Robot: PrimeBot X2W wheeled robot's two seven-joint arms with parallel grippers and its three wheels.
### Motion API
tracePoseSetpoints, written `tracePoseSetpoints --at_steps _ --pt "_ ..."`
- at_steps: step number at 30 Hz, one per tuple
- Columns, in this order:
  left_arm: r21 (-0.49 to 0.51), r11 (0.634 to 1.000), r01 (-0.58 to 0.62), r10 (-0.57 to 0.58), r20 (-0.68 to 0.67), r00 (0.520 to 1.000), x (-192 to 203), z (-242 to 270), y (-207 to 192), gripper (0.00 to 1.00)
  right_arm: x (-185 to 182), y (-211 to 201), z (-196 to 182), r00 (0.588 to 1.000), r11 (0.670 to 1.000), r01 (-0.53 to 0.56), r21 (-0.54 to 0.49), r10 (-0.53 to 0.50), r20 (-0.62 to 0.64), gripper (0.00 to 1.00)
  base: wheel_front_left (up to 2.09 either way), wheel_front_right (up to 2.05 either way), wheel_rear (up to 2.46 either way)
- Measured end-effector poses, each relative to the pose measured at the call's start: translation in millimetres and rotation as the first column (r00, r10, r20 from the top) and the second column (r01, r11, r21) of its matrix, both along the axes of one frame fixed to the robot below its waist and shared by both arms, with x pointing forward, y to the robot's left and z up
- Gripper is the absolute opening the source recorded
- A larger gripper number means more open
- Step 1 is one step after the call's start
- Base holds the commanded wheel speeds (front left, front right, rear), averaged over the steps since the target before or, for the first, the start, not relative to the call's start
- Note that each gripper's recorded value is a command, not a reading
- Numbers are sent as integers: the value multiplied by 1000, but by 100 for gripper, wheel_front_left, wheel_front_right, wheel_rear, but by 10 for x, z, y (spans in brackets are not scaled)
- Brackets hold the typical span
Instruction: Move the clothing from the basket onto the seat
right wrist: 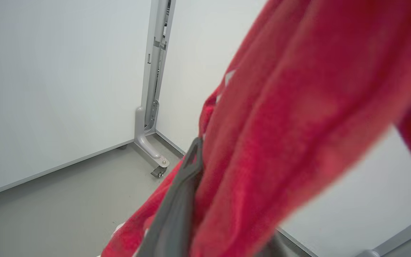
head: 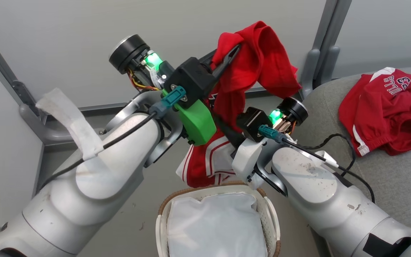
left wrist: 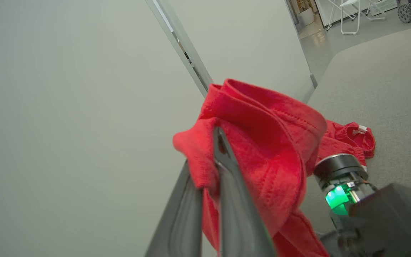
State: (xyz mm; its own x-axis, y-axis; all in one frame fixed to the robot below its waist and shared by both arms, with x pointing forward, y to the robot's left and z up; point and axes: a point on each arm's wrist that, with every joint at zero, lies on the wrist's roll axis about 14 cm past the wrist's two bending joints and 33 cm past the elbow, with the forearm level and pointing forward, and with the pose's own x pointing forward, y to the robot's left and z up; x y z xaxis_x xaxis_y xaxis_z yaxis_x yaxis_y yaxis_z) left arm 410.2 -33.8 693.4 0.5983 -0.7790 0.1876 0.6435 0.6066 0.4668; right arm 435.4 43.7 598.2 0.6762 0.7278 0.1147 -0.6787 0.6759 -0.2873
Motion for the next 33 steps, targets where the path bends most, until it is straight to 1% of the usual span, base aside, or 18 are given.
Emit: tracePoseSetpoints --at_steps 6,7,8,9,10,11,18,22,30,33 --pt "-15 997 -80 79 -79 994 184 -223 230 0 12 -62 -12 1000 1000 6 12 -6 -8 0 0 0 0" --pt "-21 995 -93 91 -99 991 212 -277 266 19 12 -75 -20 1000 1000 7 17 -7 -11 0 0 0 0" --pt "-26 994 -103 100 -116 988 234 -321 294 33 14 -86 -19 1000 1000 10 24 -9 -14 0 0 0 0" --pt "-33 993 -111 106 -135 985 254 -372 321 57 18 -96 -15 1000 999 11 30 -11 -16 0 0 0 0" --pt "-39 992 -120 113 -152 982 272 -426 348 95 19 -104 -10 1000 999 12 37 -11 -17 0 0 0 0" --pt "-47 991 -129 120 -165 979 288 -466 372 100 20 -111 -8 1000 999 13 42 -12 -18 0 0 0 0" --pt "-85 978 -193 164 -267 950 337 -865 536 100 37 -197 -88 998 997 34 69 -31 -47 0 0 0 0" --pt "-129 966 -226 174 -326 929 293 -1099 589 100 77 -266 -123 996 994 61 93 -55 -67 0 0 0 0" --pt "-196 938 -287 177 -442 879 150 -1509 578 100 227 -545 -229 983 977 164 133 -151 -109 0 0 0 0" --pt "-206 934 -291 167 -468 868 116 -1599 528 100 269 -675 -238 975 969 205 139 -190 -111 0 0 0 0"
